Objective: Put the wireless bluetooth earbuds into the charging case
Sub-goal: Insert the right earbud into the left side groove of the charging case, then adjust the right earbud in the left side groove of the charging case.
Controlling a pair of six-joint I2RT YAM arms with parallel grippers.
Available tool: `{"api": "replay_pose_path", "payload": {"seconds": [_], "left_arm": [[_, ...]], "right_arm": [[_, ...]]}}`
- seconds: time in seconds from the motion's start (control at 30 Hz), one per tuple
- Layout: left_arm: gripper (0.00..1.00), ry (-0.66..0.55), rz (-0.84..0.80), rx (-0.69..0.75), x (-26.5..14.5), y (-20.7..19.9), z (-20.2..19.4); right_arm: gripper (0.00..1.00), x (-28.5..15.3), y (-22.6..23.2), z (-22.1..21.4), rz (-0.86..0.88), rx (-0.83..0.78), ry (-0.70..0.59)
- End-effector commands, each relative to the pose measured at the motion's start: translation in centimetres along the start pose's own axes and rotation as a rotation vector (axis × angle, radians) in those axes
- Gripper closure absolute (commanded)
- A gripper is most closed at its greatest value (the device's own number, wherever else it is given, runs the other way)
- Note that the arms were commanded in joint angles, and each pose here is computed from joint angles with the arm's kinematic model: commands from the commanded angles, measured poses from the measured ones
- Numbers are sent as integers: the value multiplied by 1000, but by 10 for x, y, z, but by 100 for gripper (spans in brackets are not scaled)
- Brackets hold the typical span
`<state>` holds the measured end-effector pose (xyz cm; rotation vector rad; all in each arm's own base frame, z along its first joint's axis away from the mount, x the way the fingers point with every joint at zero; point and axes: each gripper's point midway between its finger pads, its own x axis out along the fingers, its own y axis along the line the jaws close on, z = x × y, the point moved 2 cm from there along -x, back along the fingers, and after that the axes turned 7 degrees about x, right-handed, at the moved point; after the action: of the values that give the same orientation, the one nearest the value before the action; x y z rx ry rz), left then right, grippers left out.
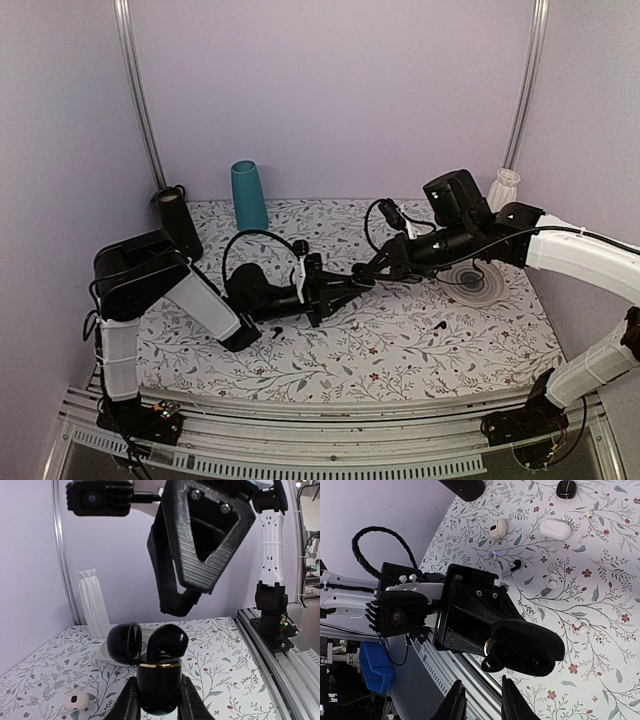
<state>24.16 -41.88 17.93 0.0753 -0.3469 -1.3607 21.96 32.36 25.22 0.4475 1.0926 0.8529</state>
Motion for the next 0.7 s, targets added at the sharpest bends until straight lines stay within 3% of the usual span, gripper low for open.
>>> {"api": "replay_pose_path", "payload": {"seconds": [0.0, 0.67], "left_arm": [[100, -29, 7, 4, -1, 7, 16], [100, -8, 3, 10, 1, 8, 18]], "right_arm": [[75, 5, -8, 2, -46, 30, -21], [79, 18, -1, 9, -94, 35, -20]]}}
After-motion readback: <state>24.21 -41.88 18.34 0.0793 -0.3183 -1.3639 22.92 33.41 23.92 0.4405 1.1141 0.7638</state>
